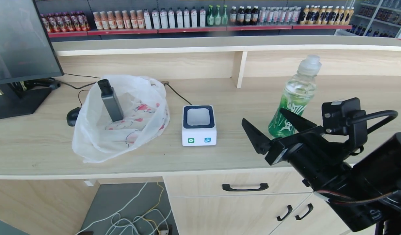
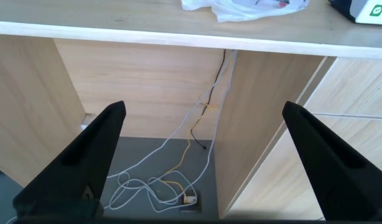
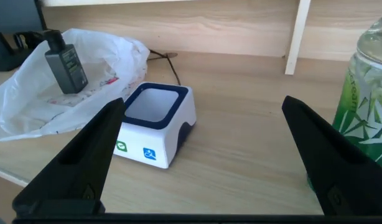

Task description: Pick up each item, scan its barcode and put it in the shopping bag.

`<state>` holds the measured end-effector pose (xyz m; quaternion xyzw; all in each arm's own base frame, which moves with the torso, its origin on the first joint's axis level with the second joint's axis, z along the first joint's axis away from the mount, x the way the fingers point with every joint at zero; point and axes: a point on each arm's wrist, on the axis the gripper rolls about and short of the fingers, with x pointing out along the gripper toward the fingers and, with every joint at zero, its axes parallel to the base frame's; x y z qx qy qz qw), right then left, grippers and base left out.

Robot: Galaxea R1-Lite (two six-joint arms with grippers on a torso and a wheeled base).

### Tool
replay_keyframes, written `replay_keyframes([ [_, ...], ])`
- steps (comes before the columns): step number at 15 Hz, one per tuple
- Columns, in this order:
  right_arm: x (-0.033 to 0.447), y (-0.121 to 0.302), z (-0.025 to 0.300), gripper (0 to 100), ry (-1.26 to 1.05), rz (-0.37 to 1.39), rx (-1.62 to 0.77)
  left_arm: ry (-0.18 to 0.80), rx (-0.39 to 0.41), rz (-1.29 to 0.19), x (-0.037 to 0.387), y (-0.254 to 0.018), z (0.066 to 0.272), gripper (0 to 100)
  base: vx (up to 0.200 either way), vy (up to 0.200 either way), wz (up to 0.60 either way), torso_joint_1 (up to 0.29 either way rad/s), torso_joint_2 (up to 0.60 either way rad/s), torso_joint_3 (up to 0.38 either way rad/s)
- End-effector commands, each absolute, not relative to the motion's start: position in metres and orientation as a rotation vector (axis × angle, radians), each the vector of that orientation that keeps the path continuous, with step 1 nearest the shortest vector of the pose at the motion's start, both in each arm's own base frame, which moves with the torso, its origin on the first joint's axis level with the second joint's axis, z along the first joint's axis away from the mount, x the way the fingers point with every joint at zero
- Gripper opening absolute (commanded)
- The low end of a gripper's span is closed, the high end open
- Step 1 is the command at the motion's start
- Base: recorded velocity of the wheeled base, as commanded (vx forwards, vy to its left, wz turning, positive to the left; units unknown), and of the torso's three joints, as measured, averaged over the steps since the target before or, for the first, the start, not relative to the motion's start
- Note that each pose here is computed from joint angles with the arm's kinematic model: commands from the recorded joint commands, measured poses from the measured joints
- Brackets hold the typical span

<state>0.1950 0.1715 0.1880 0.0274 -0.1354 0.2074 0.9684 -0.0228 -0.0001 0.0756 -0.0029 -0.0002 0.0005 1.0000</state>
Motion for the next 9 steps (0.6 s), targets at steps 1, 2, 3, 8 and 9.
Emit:
replay_keyframes([
  [1,0.1905,0.1745,0.1858,100,-0.265,0.44,0.054,-0.002,-0.006,0.002,-0.0228,-0.0001,0.0756,100,0.0,-0.2,0.0,0.002,0.01,-0.002],
  [2,0.1894,0.1751,0.1851,100,-0.262,0.443,0.053,0.0,-0.005,0.002,-0.0228,-0.0001,0.0755,100,0.0,-0.2,0.0,0.002,-0.01,0.007],
  [3,0.189,0.1747,0.1848,100,-0.261,0.443,0.052,-0.002,-0.005,0.002,-0.0228,-0.0001,0.0756,100,0.0,-0.2,0.0,0.002,0.0,0.002],
  [8,0.1887,0.1738,0.1811,100,-0.247,0.441,0.042,-0.002,0.0,0.002,-0.0228,-0.0001,0.0756,100,0.0,0.0,0.0,0.0,0.0,0.0],
  [9,0.1885,0.1742,0.1815,100,-0.248,0.443,0.043,-0.002,0.0,0.002,-0.0228,-0.0001,0.0756,100,0.0,0.0,0.0,0.0,0.0,0.0],
])
